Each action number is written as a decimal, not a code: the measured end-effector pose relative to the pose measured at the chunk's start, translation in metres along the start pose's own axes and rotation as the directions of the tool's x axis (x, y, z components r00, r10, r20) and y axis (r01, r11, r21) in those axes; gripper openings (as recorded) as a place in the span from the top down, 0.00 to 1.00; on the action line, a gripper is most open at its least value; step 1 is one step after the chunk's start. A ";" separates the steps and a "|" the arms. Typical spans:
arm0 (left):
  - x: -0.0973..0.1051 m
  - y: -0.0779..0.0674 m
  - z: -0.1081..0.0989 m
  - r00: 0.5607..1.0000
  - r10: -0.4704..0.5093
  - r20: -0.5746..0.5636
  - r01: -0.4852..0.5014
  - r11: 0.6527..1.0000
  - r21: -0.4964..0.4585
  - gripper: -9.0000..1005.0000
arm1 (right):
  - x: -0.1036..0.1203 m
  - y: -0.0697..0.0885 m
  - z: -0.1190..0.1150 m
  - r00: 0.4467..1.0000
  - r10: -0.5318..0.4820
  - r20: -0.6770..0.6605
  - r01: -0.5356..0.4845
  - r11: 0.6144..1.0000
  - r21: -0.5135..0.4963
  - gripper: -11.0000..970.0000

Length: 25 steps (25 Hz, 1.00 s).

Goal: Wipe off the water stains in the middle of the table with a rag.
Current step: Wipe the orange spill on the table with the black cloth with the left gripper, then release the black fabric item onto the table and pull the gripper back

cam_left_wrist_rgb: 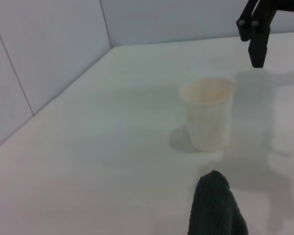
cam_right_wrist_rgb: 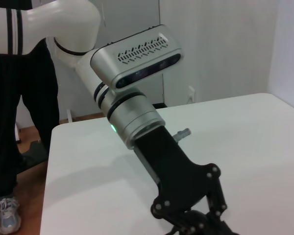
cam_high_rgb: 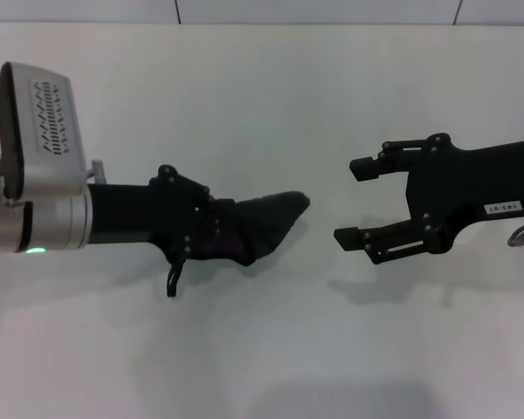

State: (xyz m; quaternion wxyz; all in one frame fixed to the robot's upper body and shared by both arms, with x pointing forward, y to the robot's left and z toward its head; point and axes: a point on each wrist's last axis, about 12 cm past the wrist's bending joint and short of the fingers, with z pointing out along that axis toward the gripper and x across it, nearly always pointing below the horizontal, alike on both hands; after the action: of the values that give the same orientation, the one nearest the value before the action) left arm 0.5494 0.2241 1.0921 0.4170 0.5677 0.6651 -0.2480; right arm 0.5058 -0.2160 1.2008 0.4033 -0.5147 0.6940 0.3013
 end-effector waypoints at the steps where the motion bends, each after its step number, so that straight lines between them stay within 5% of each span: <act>1: 0.002 0.000 -0.001 1.000 -0.011 -0.007 0.011 1.000 -0.001 0.85 | 0.000 0.000 0.000 1.000 0.001 0.000 -0.001 1.000 0.000 0.13; 19: 0.011 0.003 -0.008 0.985 -0.164 -0.046 0.162 0.986 -0.048 0.84 | 0.003 -0.002 0.001 1.000 0.012 -0.003 -0.012 1.000 0.004 0.13; 25: 0.009 0.009 -0.014 0.983 -0.182 -0.030 0.179 0.980 -0.085 0.64 | 0.004 -0.001 0.001 1.000 0.015 -0.002 -0.015 1.000 0.004 0.13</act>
State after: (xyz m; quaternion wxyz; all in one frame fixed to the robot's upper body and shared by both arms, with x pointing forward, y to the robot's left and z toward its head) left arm 0.5539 0.2419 1.0930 0.4030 0.4920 0.7313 -0.2466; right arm 0.5064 -0.2172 1.1968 0.4011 -0.5090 0.6989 0.3027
